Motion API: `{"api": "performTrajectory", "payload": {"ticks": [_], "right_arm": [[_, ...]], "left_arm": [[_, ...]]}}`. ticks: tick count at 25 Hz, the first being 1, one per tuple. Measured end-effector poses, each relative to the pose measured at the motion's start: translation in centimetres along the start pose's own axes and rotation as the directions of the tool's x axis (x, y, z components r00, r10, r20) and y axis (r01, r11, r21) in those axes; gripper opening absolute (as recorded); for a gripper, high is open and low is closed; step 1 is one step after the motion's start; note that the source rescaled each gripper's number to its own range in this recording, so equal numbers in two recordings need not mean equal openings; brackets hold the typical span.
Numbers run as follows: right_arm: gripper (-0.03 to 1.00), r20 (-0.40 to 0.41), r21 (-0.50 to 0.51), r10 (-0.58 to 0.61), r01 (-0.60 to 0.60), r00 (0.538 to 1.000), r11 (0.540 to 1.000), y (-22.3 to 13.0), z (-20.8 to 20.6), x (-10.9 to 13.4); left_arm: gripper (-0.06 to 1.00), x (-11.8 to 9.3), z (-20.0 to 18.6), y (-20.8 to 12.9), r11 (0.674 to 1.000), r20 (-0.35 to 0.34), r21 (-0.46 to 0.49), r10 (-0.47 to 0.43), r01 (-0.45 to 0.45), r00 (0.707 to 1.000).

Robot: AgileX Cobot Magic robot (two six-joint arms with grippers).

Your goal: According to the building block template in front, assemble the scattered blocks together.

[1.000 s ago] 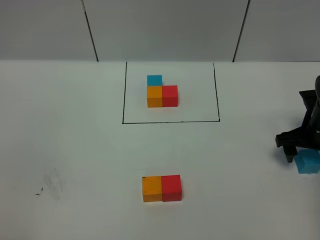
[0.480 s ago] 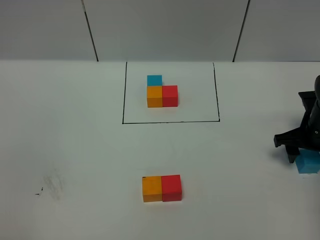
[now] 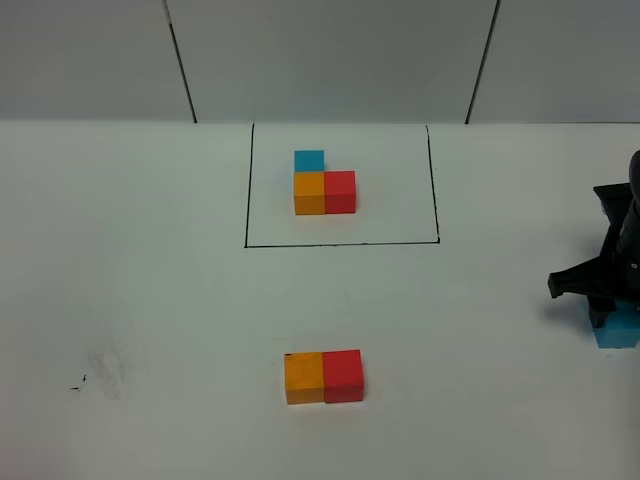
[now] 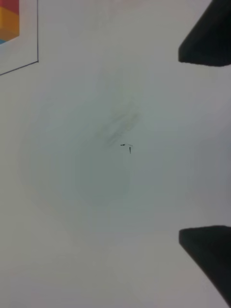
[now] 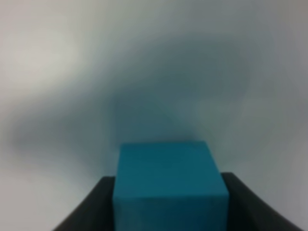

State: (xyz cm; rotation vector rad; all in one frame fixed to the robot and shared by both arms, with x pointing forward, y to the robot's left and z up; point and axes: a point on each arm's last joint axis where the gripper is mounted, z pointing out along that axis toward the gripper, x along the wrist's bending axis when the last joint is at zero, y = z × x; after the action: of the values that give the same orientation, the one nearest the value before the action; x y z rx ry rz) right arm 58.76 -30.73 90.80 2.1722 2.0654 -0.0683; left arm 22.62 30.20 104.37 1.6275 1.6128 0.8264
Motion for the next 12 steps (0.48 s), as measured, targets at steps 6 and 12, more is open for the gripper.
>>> {"api": "performTrajectory", "payload": {"ticks": [6, 12], "right_arm": [[0.25, -0.048, -0.067, 0.052, -0.056, 0.997, 0.996, 0.3, -2.2, 0.2], [0.25, -0.165, -0.237, 0.02, -0.06, 0.986, 0.97, 1.1, -8.0, 4.6]], "left_arm": [[0.5, 0.0, 0.0, 0.0, 1.0, 0.0, 0.0, 0.0, 0.0, 1.0], [0.5, 0.0, 0.0, 0.0, 1.0, 0.0, 0.0, 0.0, 0.0, 1.0]]}}
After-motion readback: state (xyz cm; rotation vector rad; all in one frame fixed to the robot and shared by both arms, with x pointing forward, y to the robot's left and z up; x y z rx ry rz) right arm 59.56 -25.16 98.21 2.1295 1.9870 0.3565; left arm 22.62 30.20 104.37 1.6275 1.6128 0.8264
